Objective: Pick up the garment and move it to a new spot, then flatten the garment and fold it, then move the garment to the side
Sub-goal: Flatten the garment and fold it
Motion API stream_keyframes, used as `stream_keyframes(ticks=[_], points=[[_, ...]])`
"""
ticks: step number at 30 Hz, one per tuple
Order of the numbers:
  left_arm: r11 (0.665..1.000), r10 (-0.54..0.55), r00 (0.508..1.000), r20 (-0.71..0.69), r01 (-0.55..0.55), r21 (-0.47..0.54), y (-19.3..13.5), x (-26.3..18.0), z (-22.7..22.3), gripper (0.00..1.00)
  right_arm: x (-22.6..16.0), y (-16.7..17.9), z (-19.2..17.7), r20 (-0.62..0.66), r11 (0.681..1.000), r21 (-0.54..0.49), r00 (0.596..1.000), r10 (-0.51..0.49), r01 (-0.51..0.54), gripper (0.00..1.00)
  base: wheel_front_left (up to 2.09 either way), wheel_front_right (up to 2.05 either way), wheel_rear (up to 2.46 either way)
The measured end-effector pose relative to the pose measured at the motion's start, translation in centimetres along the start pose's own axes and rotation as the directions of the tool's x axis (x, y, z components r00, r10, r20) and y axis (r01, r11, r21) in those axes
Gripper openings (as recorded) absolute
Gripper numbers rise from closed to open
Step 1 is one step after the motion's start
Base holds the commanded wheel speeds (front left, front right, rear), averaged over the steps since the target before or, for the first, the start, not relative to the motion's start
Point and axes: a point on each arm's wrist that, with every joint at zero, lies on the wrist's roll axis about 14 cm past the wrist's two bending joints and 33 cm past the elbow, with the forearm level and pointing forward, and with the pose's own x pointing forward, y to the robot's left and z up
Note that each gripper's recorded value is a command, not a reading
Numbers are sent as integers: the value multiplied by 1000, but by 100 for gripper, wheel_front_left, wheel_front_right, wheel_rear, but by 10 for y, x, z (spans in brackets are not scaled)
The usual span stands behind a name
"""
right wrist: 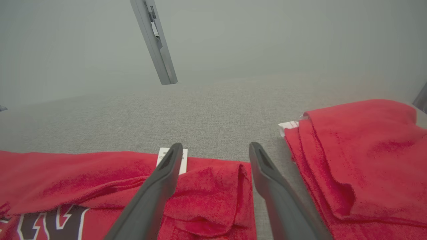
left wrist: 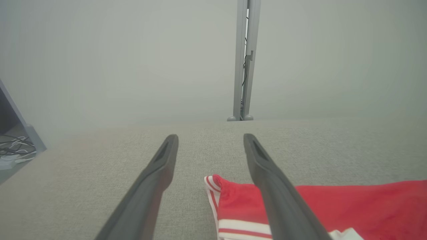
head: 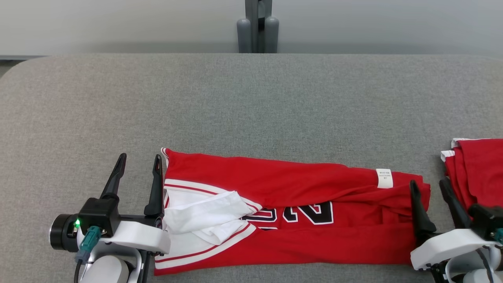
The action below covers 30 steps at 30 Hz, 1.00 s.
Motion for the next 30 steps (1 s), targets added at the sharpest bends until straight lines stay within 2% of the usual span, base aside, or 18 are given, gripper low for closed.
stream_keyframes(ticks=[11,18,19,20,21,26,30], points=[[999,-29,999,-38,30,14,-4,9,-15,100,-4,-10,-73,-180,997,53,982,-49,60,100,0,0,0],[999,-38,999,-31,38,22,-4,17,-14,100,-5,-3,-88,-206,995,81,978,-32,50,100,0,0,0],[999,-39,999,-31,39,25,-4,17,-13,100,-5,-1,-88,-208,995,87,978,-27,45,95,0,0,0],[999,-39,999,-29,40,27,-4,18,-13,100,-6,1,-89,-210,995,93,978,-21,42,41,0,0,0],[999,-40,999,-28,40,27,-4,18,-13,100,-6,2,-88,-206,994,105,978,-21,43,0,0,0,0],[999,-38,999,-20,38,23,-4,21,-10,100,-4,3,-74,-153,987,152,988,-34,58,0,0,0,0],[999,-35,999,-13,35,19,-5,23,-8,100,2,-14,-38,-39,988,133,996,-76,81,0,0,0,0]])
